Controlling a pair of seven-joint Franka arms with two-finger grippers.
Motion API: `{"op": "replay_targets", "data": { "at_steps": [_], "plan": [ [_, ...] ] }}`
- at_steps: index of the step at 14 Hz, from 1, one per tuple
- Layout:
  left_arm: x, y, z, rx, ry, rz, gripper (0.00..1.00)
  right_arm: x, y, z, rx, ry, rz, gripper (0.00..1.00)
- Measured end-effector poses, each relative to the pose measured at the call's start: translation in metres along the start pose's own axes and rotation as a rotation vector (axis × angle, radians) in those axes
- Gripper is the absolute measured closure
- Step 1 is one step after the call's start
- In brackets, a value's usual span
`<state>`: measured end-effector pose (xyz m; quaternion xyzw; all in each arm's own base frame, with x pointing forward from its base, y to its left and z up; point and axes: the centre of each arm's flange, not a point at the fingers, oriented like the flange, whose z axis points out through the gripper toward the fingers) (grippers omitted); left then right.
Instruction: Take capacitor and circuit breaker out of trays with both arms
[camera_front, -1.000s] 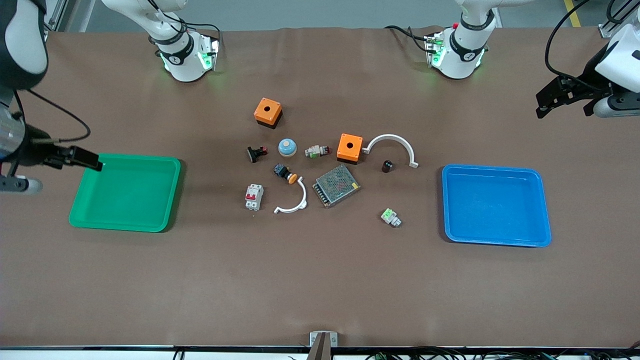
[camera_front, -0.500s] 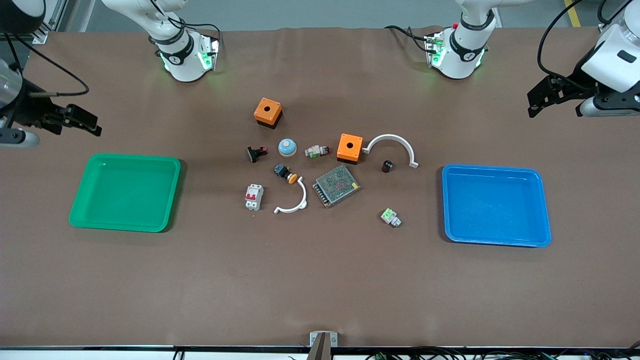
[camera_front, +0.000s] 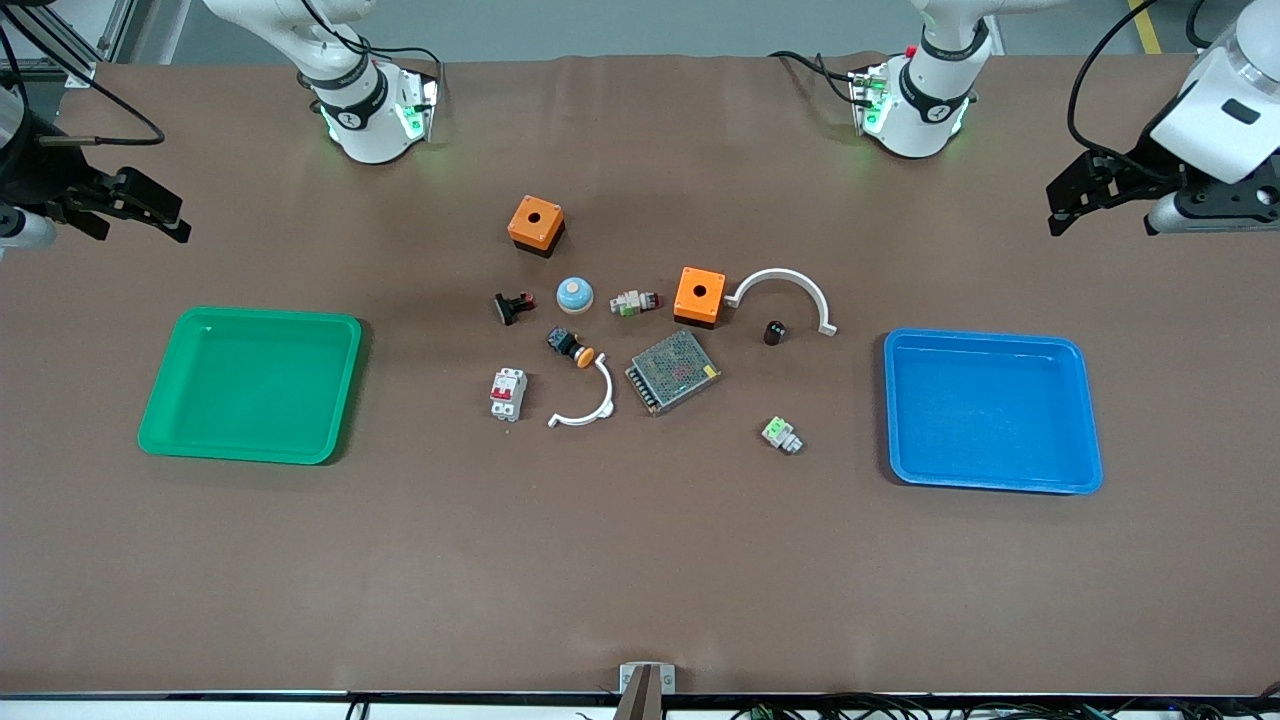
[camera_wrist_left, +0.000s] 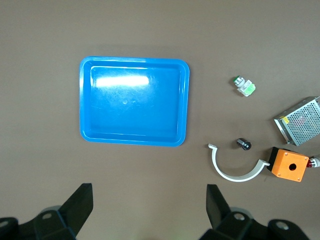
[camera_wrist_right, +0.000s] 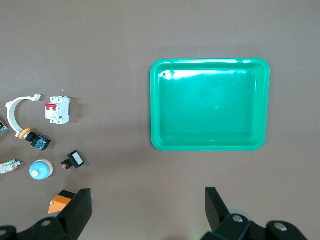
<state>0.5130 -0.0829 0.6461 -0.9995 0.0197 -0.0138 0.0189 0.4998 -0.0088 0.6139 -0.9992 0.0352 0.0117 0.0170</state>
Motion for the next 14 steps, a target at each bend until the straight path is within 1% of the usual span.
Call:
{"op": "replay_targets", "data": {
  "at_steps": [5,10,14],
  "plan": [
    [0.0,0.001,0.002,0.0,-0.001,0.002,0.0,0.002,0.0,0.001,0.0,0.003,0.0,0.0],
    [0.001,0.0,0.001,0.0,0.003,-0.002,0.0,0.02,-0.001,0.006,-0.004,0.0,0.0,0.0],
    [0.001,-0.005,0.0,-0.001,0.006,-0.012,0.0,0.024,-0.001,0.006,-0.007,0.002,-0.006,0.0]
  ]
}}
